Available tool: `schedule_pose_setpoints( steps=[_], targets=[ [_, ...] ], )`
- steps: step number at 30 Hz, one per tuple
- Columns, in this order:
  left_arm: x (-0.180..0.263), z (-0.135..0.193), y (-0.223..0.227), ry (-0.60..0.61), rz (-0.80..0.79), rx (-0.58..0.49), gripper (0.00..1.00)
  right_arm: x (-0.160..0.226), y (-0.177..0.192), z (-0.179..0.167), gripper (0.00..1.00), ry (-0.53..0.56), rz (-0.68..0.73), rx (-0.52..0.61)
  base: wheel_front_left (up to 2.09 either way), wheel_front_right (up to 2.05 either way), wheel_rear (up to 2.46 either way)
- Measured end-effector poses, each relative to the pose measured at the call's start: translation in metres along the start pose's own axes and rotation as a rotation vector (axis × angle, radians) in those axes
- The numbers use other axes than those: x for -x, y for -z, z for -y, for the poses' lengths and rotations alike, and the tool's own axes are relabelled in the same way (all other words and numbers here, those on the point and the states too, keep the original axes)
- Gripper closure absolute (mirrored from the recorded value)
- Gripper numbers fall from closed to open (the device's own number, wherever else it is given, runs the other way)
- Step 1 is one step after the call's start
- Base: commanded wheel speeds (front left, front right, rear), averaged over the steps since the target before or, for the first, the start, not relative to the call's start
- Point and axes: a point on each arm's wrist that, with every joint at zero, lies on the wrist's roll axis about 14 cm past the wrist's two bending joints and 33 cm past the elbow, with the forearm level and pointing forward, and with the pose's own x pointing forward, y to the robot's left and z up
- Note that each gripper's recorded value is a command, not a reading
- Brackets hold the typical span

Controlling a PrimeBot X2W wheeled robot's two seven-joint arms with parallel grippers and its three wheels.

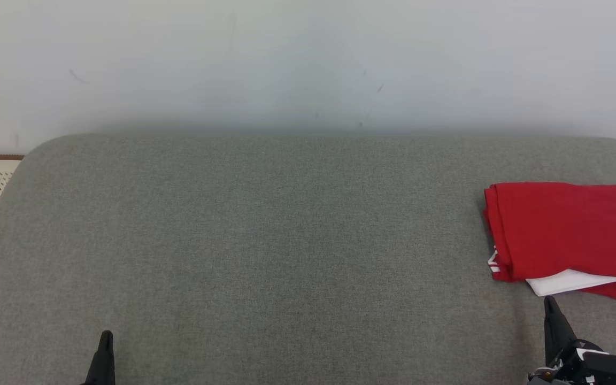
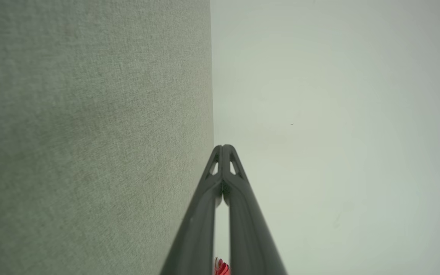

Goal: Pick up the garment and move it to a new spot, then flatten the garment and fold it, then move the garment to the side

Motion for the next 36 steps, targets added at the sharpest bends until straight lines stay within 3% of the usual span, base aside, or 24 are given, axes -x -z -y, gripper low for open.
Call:
schedule_pose_setpoints(
  steps=[36],
  targets=[
    [0.0,0.0008,-0.0004,0.005,-0.001,0.026,1.0,-0.0005,-0.0002,-0.0013,1.0,-0.006,0.0,-0.031,0.0,0.0,0.0]
  ],
)
